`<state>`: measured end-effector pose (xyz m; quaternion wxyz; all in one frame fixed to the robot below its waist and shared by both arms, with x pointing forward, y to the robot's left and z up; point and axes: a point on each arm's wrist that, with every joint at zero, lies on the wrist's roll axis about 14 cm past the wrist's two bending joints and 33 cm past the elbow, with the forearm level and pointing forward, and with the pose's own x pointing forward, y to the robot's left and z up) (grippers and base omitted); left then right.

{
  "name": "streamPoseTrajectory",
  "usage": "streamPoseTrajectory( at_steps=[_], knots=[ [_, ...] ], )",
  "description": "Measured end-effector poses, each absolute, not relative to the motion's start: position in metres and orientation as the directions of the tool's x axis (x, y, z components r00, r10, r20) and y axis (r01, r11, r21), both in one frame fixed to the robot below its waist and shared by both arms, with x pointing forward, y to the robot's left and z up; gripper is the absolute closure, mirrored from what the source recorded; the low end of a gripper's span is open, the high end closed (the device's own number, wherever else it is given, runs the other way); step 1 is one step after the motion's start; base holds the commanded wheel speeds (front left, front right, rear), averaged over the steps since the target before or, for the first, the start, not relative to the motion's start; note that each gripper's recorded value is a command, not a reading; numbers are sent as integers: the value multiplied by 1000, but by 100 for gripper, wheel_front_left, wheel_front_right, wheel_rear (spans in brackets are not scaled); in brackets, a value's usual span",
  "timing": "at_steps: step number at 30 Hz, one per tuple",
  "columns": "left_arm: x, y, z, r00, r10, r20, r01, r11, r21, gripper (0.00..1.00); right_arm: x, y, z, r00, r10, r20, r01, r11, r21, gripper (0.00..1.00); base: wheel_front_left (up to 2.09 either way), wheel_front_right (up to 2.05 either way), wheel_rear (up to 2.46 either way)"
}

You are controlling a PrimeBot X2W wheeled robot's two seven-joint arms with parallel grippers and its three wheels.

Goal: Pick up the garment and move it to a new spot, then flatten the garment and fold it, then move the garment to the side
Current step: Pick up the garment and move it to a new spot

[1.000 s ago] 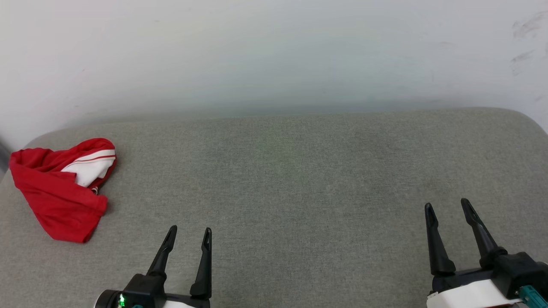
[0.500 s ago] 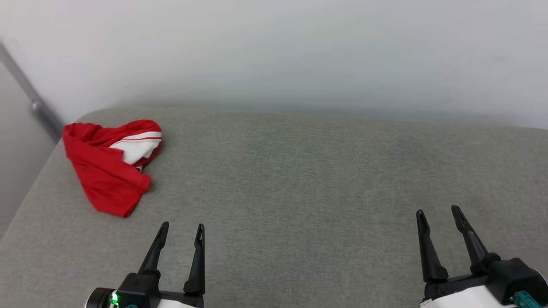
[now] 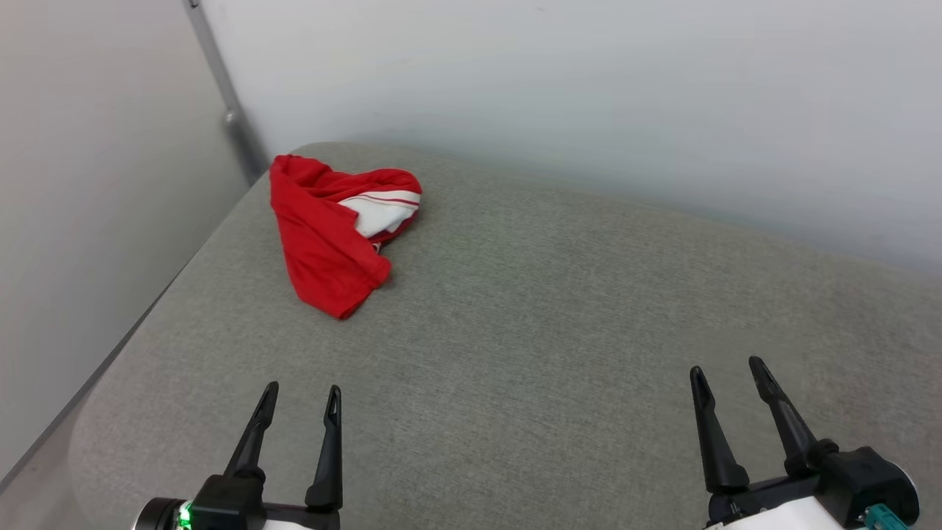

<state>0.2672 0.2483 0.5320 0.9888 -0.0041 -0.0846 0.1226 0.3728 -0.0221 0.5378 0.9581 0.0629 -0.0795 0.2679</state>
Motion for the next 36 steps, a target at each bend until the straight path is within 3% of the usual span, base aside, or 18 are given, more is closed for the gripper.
streamPoseTrajectory(
  at_steps=[15,29,36],
  knots=[
    [223,283,533,901,399,169,-401,916,-20,0,367,39,536,739,648,182,-670,736,97,0,0,0,0],
    [224,283,535,901,397,176,-400,916,-23,0,369,40,544,735,646,207,-672,735,92,0,0,0,0],
    [243,283,518,924,368,107,-367,930,-33,0,380,30,540,756,621,207,-645,760,76,0,0,0,0]
  ],
)
